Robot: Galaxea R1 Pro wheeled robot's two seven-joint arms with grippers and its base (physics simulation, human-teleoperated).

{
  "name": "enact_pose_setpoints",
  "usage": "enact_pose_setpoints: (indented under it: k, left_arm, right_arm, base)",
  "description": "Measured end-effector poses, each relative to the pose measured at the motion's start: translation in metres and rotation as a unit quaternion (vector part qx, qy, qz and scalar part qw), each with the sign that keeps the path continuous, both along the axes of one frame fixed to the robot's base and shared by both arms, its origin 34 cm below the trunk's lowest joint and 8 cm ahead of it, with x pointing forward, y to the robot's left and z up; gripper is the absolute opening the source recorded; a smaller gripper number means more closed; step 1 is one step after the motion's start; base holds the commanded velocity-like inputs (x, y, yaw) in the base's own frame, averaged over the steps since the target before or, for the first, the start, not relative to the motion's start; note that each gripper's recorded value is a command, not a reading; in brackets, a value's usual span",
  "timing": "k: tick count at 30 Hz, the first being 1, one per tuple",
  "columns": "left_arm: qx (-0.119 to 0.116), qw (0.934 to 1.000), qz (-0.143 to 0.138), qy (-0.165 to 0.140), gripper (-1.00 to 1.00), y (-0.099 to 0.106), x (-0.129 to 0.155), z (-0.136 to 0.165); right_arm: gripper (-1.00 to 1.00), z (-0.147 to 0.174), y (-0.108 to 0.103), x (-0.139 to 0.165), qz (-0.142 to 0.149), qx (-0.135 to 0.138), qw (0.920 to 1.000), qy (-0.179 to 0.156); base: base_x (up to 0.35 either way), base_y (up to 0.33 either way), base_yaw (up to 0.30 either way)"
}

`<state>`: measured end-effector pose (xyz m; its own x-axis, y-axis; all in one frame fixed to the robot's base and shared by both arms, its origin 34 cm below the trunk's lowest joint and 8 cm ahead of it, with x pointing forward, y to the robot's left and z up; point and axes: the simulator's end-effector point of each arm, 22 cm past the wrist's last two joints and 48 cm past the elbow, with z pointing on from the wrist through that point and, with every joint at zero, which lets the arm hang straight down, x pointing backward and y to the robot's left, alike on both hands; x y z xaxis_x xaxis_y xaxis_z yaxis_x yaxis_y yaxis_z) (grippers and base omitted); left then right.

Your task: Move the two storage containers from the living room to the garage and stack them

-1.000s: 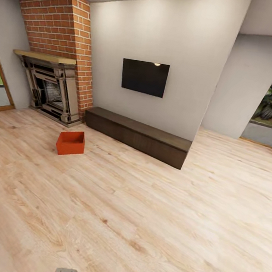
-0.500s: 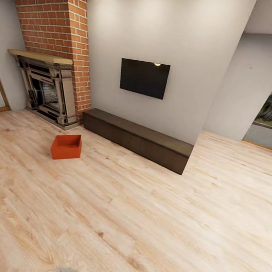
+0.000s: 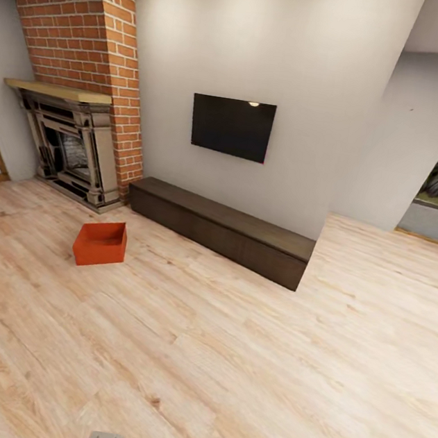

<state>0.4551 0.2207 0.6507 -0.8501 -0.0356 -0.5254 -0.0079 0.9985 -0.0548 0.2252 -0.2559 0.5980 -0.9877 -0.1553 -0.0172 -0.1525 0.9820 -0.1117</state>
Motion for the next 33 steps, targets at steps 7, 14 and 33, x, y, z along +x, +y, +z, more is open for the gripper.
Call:
enact_pose_setpoints:
  k: [7, 14, 33]
  left_arm:
    - [0.000, 1.0000, 0.000, 0.000, 1.00, 0.000, 0.000, 0.000]
    - [0.000, 1.0000, 0.000, 0.000, 1.00, 0.000, 0.000, 0.000]
    - [0.000, 1.0000, 0.000, 0.000, 1.00, 0.000, 0.000, 0.000]
  right_arm:
    - [1.00, 0.000, -0.024, -0.001, -0.001, -0.015, 0.9999, 0.001]
    - [1.00, 0.001, -0.027, -0.001, -0.001, -0.017, 0.9998, 0.001]
    - [1.00, 0.001, -0.028, 0.000, -0.004, -0.018, 0.9998, 0.000]
  base:
    - [0.343, 0.000, 0.000]
    - [0.343, 0.000, 0.000]
    - [0.343, 0.000, 0.081]
